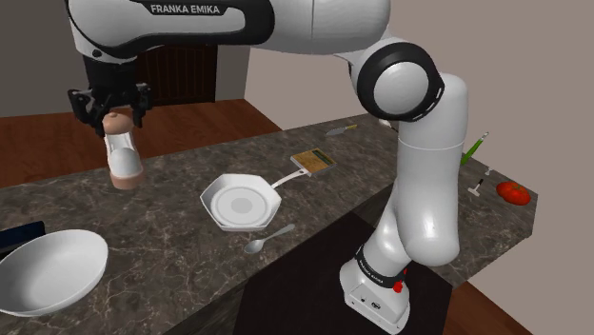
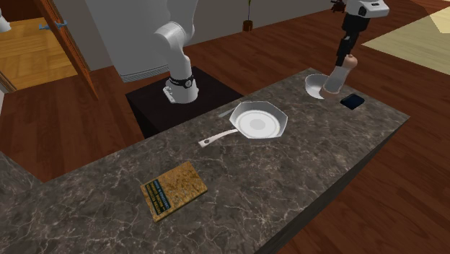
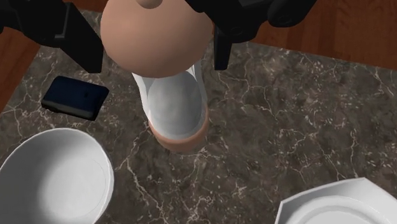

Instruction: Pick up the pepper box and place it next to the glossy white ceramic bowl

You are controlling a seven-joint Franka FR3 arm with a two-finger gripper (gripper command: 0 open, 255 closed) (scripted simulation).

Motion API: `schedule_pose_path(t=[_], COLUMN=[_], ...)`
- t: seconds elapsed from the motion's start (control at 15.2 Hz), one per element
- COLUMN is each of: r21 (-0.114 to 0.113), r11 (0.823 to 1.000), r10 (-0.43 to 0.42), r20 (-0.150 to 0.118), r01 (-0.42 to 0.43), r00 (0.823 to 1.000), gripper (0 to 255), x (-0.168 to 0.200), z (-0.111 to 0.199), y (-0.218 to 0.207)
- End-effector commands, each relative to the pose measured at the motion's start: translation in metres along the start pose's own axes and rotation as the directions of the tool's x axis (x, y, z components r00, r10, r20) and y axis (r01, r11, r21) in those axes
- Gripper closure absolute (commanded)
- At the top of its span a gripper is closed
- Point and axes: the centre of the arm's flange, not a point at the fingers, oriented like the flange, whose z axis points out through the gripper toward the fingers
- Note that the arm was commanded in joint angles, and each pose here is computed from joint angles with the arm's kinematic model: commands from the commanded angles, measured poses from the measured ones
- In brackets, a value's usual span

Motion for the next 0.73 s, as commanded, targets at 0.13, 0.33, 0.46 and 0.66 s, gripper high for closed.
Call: schedule_pose_path(t=[0.13,0.33,0.46,0.66], r21=[0.000,0.000,0.000,0.000], r11=[1.000,1.000,1.000,1.000], r10=[0.000,0.000,0.000,0.000], r20=[-0.001,-0.001,-0.001,-0.001], r01=[0.000,0.000,0.000,0.000], r00=[1.000,1.000,1.000,1.000], gripper=[255,255,255,255], x=[-0.002,-0.003,-0.004,-0.005], z=[0.021,0.037,0.048,0.063], y=[0.000,0.000,0.000,0.000])
